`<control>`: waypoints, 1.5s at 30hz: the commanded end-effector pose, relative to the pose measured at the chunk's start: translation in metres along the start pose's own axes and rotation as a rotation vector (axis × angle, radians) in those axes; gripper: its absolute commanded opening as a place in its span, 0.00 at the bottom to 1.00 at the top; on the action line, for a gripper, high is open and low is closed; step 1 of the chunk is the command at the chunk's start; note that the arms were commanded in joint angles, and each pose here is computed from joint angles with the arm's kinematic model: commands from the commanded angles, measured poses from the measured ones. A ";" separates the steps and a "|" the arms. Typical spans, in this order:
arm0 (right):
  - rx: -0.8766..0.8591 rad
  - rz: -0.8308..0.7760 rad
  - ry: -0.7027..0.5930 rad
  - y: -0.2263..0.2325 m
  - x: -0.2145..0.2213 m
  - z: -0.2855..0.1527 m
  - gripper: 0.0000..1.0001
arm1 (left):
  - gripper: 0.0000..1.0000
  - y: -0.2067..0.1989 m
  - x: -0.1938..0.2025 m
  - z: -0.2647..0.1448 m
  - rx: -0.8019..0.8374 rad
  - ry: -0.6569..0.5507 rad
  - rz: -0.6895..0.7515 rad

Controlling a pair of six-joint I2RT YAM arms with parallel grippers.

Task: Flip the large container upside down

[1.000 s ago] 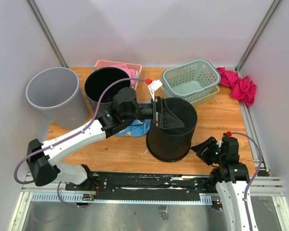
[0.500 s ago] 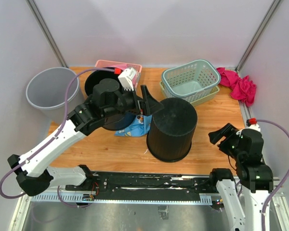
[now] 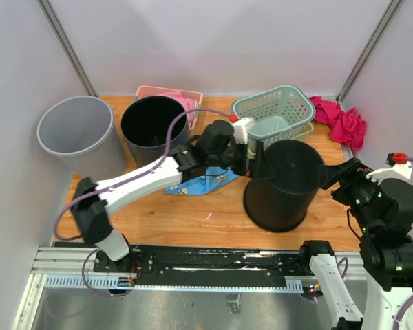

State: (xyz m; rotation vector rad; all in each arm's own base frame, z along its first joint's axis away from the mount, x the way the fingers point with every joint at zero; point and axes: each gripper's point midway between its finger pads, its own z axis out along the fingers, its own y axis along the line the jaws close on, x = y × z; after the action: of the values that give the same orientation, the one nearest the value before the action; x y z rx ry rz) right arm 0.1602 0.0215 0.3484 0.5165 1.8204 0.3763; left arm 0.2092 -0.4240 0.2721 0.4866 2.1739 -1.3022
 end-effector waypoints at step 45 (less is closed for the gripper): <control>0.256 -0.769 0.393 -0.023 0.075 0.101 0.85 | 0.99 0.036 -0.092 -0.134 -0.348 -0.396 0.180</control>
State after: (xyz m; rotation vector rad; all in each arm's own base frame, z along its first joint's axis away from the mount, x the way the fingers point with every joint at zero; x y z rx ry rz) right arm 0.2302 0.1217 0.2446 -0.3126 2.3149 0.1709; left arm 0.2618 -0.3022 0.3536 0.2810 1.9370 -0.8542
